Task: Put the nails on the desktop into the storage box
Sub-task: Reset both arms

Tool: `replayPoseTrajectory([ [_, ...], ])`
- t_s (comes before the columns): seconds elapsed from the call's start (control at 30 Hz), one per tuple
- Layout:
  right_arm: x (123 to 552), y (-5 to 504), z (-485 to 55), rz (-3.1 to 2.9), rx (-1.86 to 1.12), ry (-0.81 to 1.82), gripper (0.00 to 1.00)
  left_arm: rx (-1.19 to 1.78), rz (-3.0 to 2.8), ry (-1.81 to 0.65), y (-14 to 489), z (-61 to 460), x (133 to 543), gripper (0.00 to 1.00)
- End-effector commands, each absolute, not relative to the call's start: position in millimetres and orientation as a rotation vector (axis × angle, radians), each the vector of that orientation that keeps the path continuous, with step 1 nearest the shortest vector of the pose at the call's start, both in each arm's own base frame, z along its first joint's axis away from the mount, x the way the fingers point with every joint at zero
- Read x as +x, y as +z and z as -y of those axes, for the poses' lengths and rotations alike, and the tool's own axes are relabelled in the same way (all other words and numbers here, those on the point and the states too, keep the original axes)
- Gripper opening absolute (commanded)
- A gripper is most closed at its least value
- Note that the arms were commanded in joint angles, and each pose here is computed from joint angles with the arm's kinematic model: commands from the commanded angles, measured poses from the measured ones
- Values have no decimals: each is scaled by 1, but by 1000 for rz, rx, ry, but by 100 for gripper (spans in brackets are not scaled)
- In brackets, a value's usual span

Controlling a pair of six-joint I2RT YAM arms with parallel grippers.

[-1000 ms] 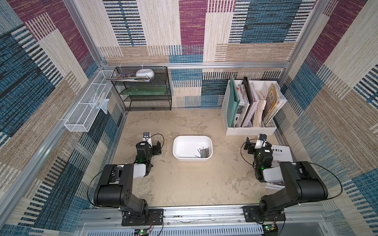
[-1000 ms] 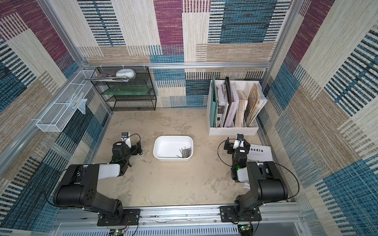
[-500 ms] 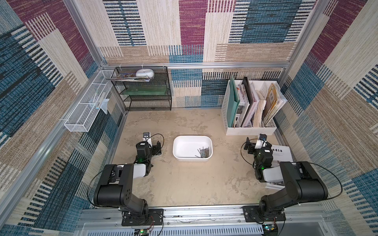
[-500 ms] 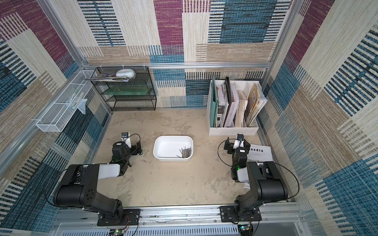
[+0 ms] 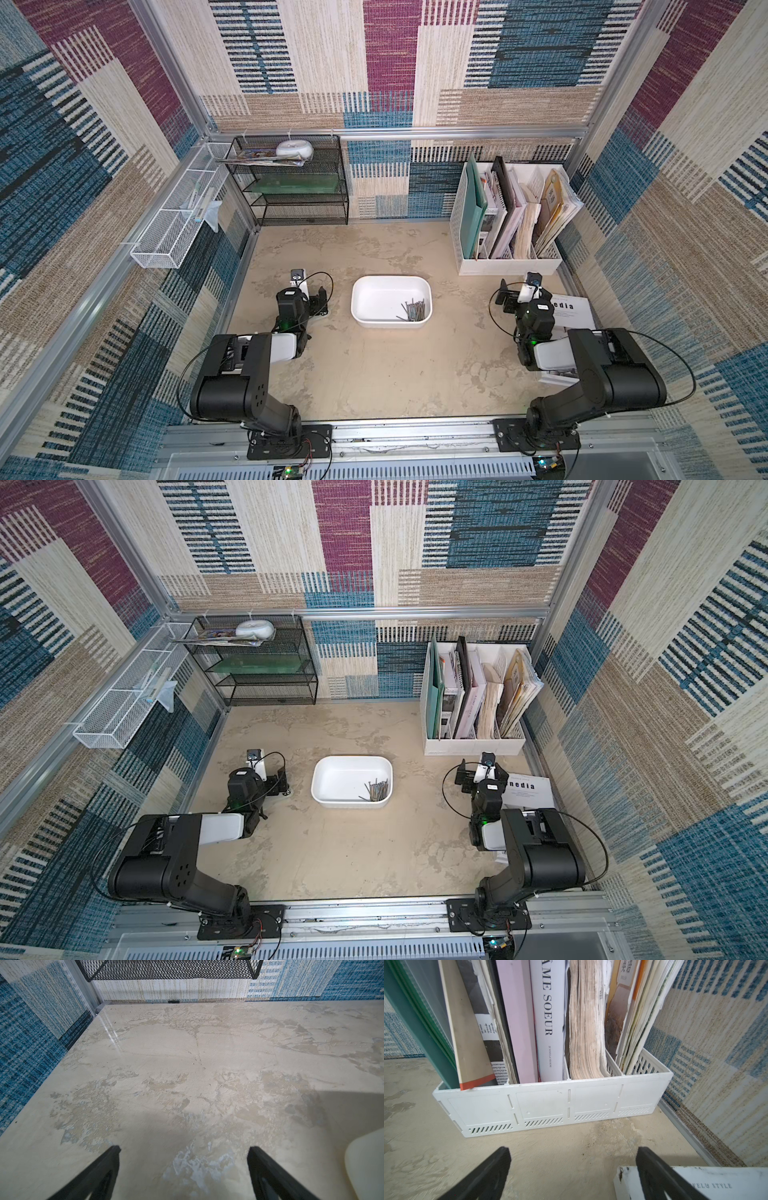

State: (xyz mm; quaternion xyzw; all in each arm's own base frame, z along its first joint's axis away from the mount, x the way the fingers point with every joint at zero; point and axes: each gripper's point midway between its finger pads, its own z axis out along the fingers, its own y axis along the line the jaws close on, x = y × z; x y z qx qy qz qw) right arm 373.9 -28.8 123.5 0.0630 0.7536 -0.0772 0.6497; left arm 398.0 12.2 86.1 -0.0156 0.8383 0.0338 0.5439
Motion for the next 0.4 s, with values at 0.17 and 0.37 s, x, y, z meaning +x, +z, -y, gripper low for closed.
replayPoseTrajectory([
  [0.17,376,128,29,-1697,149,-164,99,-32,-1971,67,91,-11,400,99],
  [0.37,376,128,29,-1696,148,-162,99,-32,-1971,66,91,-10,400,99],
])
